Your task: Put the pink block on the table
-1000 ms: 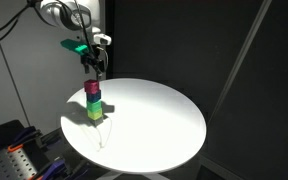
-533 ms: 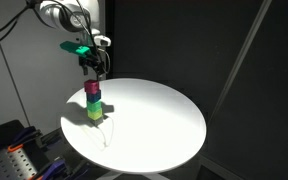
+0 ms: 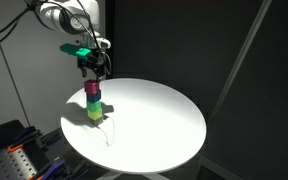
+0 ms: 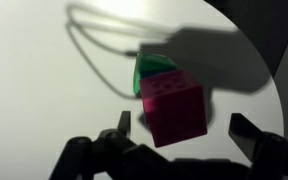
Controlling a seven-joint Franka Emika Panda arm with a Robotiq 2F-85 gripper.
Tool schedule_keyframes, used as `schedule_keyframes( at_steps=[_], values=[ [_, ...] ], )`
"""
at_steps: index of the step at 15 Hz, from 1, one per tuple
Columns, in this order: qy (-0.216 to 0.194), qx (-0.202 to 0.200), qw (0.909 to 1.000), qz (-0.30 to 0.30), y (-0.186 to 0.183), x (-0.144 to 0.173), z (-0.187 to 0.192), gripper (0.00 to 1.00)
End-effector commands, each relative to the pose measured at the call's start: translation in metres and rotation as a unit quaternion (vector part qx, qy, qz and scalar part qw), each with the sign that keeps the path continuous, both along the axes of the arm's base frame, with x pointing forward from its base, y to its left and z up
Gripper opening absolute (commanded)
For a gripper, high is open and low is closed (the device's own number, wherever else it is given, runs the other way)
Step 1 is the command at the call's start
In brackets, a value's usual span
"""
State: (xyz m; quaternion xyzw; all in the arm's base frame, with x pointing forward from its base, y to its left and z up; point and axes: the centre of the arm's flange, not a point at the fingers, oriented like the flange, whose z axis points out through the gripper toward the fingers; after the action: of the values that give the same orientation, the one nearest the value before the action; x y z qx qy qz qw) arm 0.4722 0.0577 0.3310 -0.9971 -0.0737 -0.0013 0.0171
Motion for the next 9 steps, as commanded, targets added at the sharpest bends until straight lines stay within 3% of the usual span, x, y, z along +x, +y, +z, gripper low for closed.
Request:
schedule_keyframes(
  at_steps=[1,9],
  values=[
    [0.0,-0.002,0.9999,0.011,-0.0058,0.0001,-0.0052,1.0],
    [0.007,-0.003,0.9999,0.01,-0.0069,0.0001,-0.0127,1.0]
  ],
)
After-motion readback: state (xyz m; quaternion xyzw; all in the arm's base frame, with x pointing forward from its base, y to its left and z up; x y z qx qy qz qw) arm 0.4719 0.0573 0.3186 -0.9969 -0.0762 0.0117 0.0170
